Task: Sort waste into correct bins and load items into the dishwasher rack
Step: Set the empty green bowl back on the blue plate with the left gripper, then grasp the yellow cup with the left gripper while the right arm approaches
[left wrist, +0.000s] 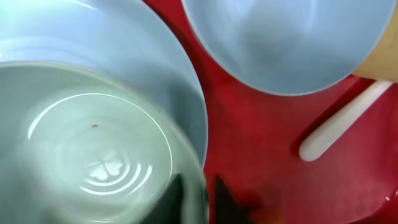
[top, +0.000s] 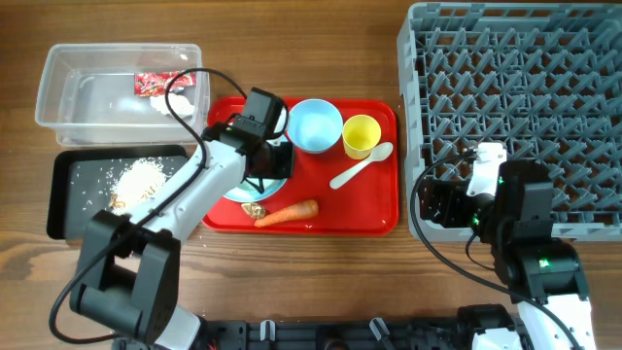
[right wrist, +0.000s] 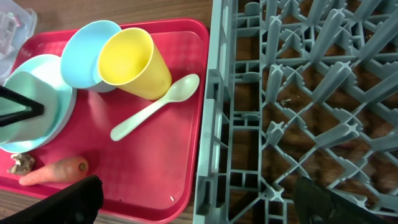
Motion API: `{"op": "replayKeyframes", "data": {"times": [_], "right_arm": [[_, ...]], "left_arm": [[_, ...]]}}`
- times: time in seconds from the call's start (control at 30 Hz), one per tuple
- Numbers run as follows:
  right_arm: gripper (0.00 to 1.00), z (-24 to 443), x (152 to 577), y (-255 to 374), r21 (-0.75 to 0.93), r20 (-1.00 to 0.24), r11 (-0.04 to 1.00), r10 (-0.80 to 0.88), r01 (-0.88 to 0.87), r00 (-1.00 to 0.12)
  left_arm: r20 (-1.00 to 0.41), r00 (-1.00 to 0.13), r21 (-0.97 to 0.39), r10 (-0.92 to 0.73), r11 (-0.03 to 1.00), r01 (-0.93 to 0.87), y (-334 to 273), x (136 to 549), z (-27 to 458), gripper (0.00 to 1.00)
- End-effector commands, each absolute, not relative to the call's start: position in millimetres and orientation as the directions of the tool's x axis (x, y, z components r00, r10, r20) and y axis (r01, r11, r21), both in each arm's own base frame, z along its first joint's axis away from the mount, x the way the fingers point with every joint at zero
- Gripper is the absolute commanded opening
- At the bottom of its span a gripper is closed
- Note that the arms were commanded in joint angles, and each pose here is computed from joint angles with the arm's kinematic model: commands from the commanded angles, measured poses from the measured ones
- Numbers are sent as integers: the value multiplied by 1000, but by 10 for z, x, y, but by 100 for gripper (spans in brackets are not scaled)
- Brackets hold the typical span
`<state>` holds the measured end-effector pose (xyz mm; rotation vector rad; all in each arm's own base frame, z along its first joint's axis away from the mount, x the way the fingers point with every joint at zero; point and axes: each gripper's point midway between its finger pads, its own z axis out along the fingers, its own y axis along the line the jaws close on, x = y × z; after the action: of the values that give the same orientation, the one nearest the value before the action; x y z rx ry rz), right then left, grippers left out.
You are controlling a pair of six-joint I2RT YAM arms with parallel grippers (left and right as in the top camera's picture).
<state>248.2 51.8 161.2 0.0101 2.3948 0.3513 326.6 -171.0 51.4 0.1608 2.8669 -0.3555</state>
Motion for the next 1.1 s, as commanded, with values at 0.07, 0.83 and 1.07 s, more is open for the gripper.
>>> {"op": "replayKeyframes", "data": {"times": [0.07,0.83,1.07], "right_arm": [[100,1724,2512,548,270,-666,958,112,-98,-737],[99,1721,2511,548,270,-665,958,112,-98,-738],[100,1719,2507,548,270,-664,958,112,-97,-739]], "left_arm": [[-300,-951,-224,74,964,145,-1772,3406,660,50],[-542,-830,-366,129,853,372,-3020,3899,922,68],[-495,-856,-356,149,864,356,-3008,3853,682,23]]}}
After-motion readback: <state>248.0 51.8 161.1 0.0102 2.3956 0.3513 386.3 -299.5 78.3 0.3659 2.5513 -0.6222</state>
